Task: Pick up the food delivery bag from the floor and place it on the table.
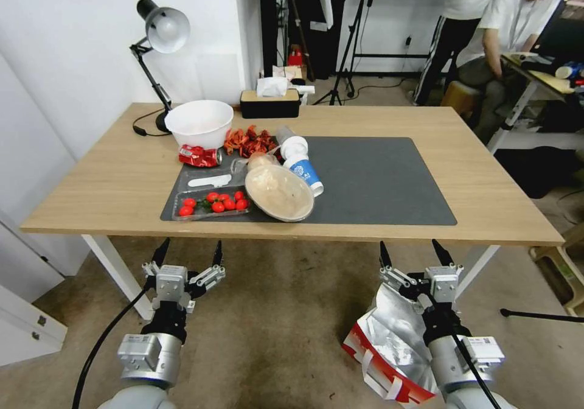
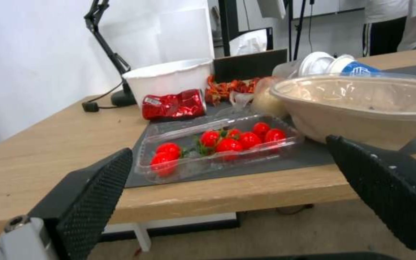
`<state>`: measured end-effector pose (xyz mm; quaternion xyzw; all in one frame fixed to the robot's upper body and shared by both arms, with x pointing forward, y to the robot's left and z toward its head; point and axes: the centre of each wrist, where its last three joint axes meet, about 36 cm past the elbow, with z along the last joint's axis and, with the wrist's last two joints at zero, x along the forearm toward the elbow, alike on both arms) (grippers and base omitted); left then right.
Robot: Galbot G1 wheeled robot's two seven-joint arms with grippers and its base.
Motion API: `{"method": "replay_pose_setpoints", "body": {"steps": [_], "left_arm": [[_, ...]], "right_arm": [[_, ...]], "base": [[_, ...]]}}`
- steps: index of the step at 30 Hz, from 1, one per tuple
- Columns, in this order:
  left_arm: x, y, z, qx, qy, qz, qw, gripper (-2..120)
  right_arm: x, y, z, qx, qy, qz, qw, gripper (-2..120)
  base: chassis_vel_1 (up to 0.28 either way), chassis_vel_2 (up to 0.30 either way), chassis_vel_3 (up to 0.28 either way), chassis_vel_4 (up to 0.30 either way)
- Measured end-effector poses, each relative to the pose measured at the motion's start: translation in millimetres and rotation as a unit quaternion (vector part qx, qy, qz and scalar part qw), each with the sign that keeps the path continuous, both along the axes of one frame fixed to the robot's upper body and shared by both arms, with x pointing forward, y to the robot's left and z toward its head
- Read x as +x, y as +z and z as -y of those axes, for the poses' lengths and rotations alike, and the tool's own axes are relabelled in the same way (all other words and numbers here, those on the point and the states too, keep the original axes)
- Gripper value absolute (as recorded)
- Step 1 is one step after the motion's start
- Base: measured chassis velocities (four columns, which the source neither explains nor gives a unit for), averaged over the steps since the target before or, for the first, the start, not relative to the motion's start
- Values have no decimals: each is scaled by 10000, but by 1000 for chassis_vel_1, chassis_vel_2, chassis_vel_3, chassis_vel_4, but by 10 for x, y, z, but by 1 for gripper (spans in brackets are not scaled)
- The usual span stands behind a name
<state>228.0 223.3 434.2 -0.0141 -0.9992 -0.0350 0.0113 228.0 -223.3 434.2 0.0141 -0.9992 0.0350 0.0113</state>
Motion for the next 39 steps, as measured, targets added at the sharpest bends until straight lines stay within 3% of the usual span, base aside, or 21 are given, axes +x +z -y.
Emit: {"method": "replay_pose_setpoints", "body": {"steps": [23, 28, 30, 33, 34, 39], "left_arm": [[7, 3, 5, -38, 9, -19, 10000, 100], [93, 40, 85, -509, 128, -376, 9979, 100], [154, 69, 152, -830, 186, -775, 9934, 100], [162, 59, 174, -953, 197, -855, 9916, 100], [145, -3, 192, -1184, 228, -801, 9895, 100], [138, -43, 191, -1296, 241, -675, 9890, 100]], "right_arm": [[-3, 4, 0, 1, -7, -36, 10000, 100], [-58, 156, 12, 70, -36, -431, 9990, 100], [-113, 310, 21, 155, -48, -813, 9966, 100], [-125, 355, 28, 230, -38, -899, 9957, 100], [-108, 396, 50, 371, -20, -862, 9956, 100], [-102, 402, 75, 405, -30, -824, 9958, 100]], "base": [[0, 0, 0, 0], [0, 0, 0, 0], [0, 0, 0, 0], [0, 0, 0, 0], [0, 0, 0, 0], [0, 0, 0, 0]]}}
